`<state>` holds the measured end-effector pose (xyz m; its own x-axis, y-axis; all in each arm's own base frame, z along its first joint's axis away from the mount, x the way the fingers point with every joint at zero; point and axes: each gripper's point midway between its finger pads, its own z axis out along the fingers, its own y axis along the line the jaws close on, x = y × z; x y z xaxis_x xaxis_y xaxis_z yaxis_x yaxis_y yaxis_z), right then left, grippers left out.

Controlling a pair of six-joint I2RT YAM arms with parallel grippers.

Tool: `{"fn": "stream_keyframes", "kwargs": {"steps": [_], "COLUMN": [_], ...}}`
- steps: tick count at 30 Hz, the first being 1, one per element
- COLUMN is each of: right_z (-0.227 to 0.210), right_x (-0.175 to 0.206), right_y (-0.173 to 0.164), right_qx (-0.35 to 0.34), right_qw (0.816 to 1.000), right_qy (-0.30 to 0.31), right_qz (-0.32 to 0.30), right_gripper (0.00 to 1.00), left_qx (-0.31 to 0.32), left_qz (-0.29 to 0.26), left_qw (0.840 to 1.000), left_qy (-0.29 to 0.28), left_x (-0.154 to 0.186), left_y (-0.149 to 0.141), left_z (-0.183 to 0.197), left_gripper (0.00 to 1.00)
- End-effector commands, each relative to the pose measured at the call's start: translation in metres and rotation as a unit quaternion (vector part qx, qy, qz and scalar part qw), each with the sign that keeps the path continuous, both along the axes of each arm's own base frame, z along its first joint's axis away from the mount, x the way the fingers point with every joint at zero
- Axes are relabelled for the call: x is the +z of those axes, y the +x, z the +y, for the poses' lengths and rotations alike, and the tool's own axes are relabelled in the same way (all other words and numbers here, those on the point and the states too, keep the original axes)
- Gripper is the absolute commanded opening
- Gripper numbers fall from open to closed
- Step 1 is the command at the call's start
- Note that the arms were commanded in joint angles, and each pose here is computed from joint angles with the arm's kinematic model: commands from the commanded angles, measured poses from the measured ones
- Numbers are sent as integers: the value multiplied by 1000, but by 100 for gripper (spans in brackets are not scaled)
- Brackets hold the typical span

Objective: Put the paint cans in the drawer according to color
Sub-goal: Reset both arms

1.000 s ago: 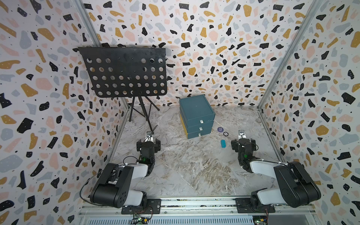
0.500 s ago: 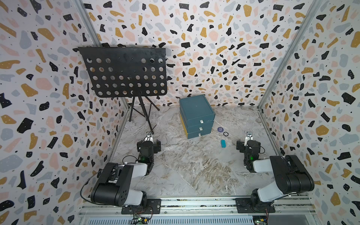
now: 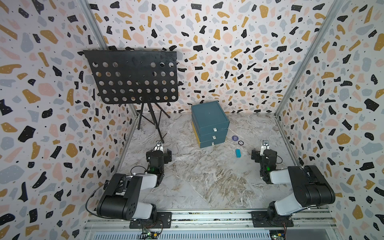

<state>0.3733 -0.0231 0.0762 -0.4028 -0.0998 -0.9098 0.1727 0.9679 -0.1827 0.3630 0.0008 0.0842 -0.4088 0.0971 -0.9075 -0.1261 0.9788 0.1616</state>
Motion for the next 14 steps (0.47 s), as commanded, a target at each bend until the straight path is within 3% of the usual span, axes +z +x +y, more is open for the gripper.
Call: {"fn": "stream_keyframes", "kwargs": {"steps": [1, 14], "right_z": [0, 0], "right_x": [12, 12], "right_y": [6, 6], "right_qx": [-2, -2], "right_qw": [1000, 1000], "right_qy": [6, 7], "right_qz": [-19, -19], "right_gripper": [100, 100], "left_qx": [-1, -3], "left_qz": [-24, -25], "left_qw": [1000, 1000], "left_qy": [-7, -6], "left_x": [14, 14], "left_y": [7, 6], "left_z": [-1, -2], "left_gripper": [100, 100]}}
